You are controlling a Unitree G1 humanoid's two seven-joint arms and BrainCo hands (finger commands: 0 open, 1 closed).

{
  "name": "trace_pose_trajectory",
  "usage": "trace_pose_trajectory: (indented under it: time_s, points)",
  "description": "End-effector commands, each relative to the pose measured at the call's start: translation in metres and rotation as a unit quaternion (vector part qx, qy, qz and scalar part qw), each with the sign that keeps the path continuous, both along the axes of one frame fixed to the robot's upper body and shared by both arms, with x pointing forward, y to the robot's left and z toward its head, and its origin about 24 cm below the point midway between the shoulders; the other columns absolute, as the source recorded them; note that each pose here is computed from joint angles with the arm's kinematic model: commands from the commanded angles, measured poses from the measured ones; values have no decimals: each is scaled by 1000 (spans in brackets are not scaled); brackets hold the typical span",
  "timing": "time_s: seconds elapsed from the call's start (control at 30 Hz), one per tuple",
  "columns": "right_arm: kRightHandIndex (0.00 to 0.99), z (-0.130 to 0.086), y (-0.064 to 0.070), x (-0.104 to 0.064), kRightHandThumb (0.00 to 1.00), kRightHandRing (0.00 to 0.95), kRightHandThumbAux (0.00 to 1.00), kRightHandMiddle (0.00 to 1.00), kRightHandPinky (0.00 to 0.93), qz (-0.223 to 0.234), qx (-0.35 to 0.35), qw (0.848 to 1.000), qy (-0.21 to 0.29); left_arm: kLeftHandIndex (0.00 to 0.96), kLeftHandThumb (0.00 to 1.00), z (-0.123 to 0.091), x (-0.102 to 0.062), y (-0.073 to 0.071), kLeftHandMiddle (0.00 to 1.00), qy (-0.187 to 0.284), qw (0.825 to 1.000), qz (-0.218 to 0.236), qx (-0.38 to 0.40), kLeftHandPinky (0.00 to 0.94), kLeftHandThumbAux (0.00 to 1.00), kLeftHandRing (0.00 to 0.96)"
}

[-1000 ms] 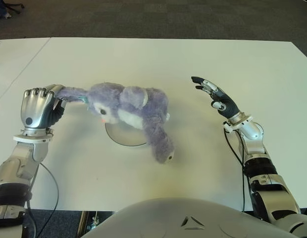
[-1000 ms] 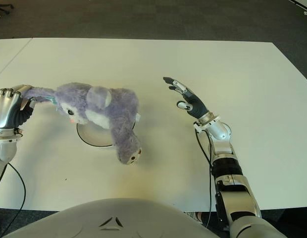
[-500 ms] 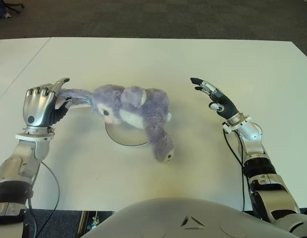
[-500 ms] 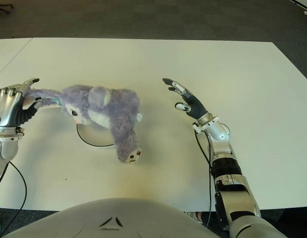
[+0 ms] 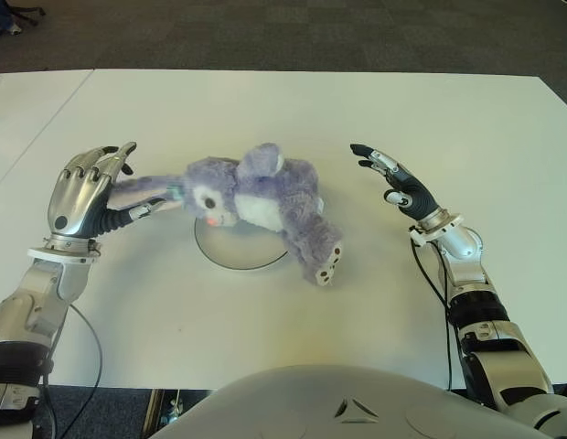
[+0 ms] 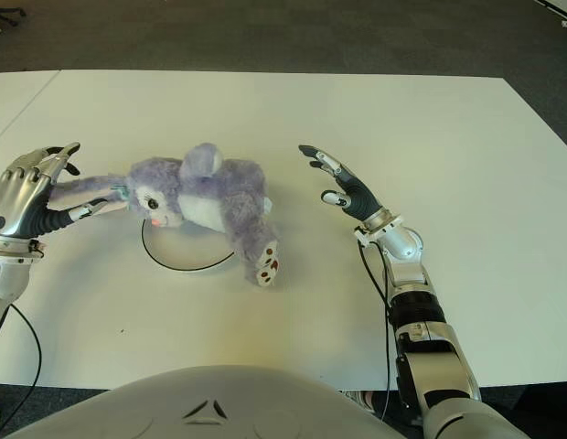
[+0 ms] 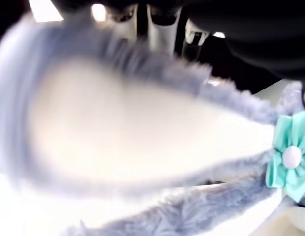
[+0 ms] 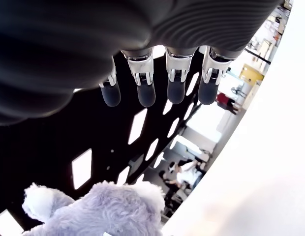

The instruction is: Put the doll into the plate.

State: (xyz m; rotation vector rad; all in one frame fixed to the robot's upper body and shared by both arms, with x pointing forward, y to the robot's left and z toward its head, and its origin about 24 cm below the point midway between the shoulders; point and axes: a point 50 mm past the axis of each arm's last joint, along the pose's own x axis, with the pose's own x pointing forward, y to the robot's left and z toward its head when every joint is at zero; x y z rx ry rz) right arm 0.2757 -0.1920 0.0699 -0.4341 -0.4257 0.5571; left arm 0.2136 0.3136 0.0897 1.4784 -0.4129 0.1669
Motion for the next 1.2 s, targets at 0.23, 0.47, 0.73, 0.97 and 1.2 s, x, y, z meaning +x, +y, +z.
trace_pose_trajectory:
  time_s: [0.23, 0.47, 0.73, 0.97, 1.2]
  points:
    - [0, -3, 2, -2, 0, 0, 216, 0, 0, 5, -4, 1000, 4, 0, 14, 0, -2, 0, 0, 0, 1000, -7, -3, 0, 143, 0]
    - [0, -5, 3, -2, 0, 0, 239, 0, 0, 3, -4, 1000, 0, 0, 0, 0, -3, -1, 0, 0, 1000, -12, -10, 0, 128, 0]
    - [0, -5, 3, -3, 0, 0, 248, 0, 0, 4, -3, 1000, -8, 0, 0, 0, -4, 0, 0, -2, 1000, -14, -10, 0, 111, 0]
    - [0, -7, 4, -4, 0, 0, 265, 0, 0, 6, 0, 1000, -13, 0, 0, 1, -6, 5, 0, -1, 1000, -9, -6, 0, 83, 0]
    - [0, -10, 3, -4, 0, 0, 276, 0, 0, 7, 1, 1000, -13, 0, 0, 8, -15, 19, 0, 0, 1000, 7, -10, 0, 62, 0]
